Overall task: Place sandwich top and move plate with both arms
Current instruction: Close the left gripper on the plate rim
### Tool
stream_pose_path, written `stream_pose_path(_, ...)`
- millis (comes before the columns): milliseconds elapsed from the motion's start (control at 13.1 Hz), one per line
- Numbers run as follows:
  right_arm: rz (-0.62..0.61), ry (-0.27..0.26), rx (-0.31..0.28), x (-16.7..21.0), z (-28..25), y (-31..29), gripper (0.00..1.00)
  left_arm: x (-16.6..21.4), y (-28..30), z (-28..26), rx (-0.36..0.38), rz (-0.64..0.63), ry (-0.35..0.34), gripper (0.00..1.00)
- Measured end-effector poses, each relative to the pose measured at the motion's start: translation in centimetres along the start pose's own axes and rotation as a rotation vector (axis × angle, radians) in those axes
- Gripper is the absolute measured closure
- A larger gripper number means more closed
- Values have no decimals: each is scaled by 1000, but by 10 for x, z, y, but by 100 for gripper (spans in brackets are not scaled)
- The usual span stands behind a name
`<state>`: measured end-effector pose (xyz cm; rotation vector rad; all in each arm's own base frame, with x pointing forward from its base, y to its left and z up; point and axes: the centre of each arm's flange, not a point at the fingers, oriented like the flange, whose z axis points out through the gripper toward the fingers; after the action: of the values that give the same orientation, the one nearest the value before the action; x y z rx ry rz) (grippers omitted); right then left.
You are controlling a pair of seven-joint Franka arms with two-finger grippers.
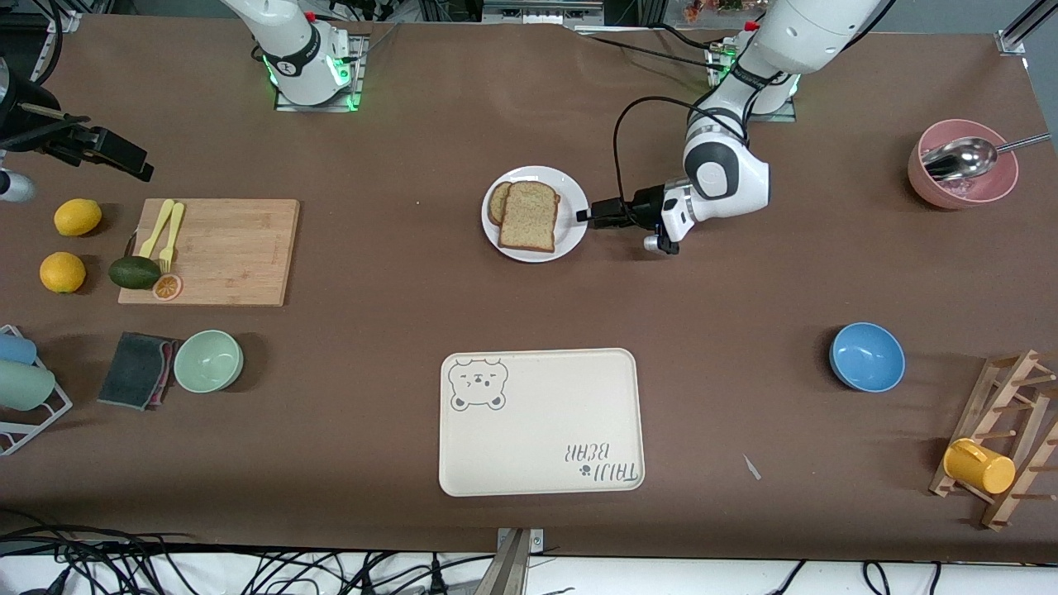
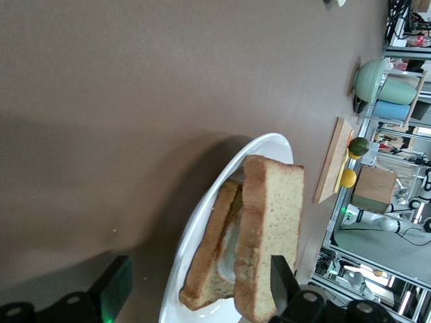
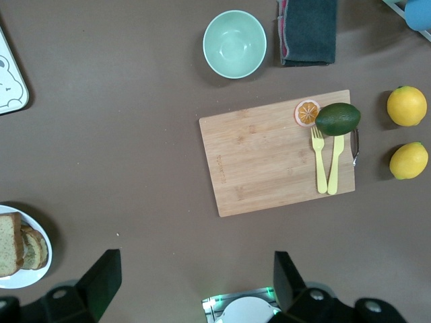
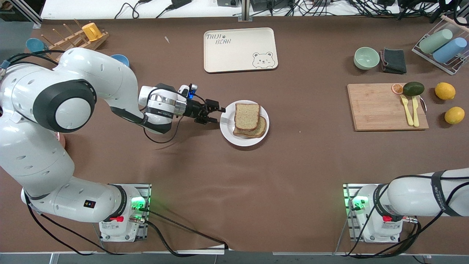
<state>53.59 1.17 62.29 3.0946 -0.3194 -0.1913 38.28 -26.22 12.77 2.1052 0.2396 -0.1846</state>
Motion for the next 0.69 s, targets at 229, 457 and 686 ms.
stream_pose_path(229,0,0,0,0,0,0,0,-6,-2,8,-13,-6,7,13)
stream_pose_path(457,0,-2,-1,1,1,0,0,-15,-3,19,-34,4,21,25)
stream_pose_path(686,-2,-10,-3,4,5,-2,0,-20,-9,25,-16,15,20,39)
